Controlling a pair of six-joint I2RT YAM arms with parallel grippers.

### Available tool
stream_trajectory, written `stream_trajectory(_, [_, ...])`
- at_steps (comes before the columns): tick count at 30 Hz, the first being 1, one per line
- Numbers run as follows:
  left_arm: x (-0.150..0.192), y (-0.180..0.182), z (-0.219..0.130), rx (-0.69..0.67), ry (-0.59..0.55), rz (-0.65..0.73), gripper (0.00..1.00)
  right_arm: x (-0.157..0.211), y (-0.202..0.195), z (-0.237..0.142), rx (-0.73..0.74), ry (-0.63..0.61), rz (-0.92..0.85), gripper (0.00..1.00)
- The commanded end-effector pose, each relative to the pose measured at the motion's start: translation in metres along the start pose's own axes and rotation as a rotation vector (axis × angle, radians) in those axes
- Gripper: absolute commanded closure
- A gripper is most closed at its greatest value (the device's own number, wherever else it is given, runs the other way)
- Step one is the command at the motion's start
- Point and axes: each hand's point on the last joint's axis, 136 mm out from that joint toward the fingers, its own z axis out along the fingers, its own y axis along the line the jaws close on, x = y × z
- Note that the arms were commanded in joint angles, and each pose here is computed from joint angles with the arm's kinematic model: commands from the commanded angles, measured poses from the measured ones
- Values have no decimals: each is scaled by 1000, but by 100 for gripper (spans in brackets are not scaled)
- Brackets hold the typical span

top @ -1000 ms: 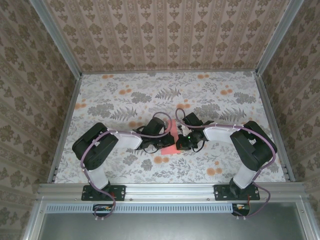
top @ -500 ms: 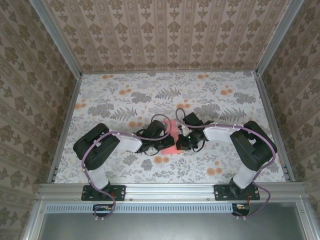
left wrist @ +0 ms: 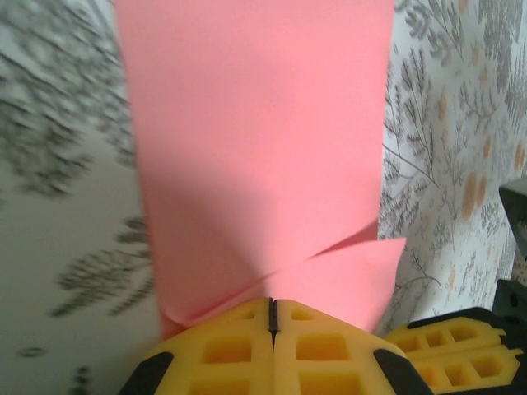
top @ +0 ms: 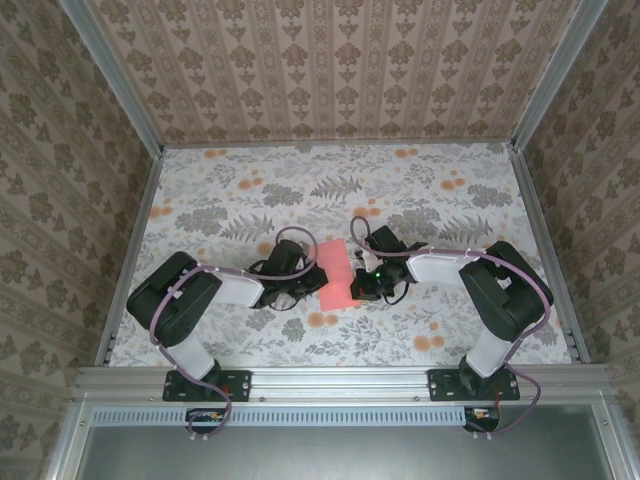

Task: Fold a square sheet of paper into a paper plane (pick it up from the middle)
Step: Fold the triangle a second time at the center of the table.

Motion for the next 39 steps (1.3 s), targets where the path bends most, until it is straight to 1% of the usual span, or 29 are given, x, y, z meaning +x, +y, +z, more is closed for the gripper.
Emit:
stream_trajectory(1, [-11, 47, -11, -149, -38, -39, 100, 39, -49, 14, 169, 115, 70, 98])
stream_trajectory(5, [-28, 41, -24, -135, -67, -28, 100, 35, -45, 11, 158, 106, 65, 98])
stream_trajectory(9, [-36, 15, -32, -72, -76, 33, 100, 31, -40, 9, 148, 93, 62, 98])
stream_trajectory(14, [-25, -24, -33, 35, -66, 116, 100, 28, -36, 7, 139, 83, 56, 98])
stream_trajectory(18, [-12, -41, -20, 78, -18, 153, 100, 27, -34, 6, 126, 80, 55, 98])
stream_trajectory(21, [-5, -38, -7, 62, 18, 145, 100, 24, -29, 5, 107, 69, 46, 98])
stream_trajectory(26, [2, -21, 5, 9, 47, 117, 100, 11, -9, -3, 45, 34, 8, 98])
stream_trajectory(34, [12, 13, 5, -109, 58, 103, 100, -10, 40, -15, -98, -10, -123, 97])
stream_trajectory(39, [14, 23, 4, -148, 60, 107, 100, -18, 45, -6, -90, -6, -140, 97])
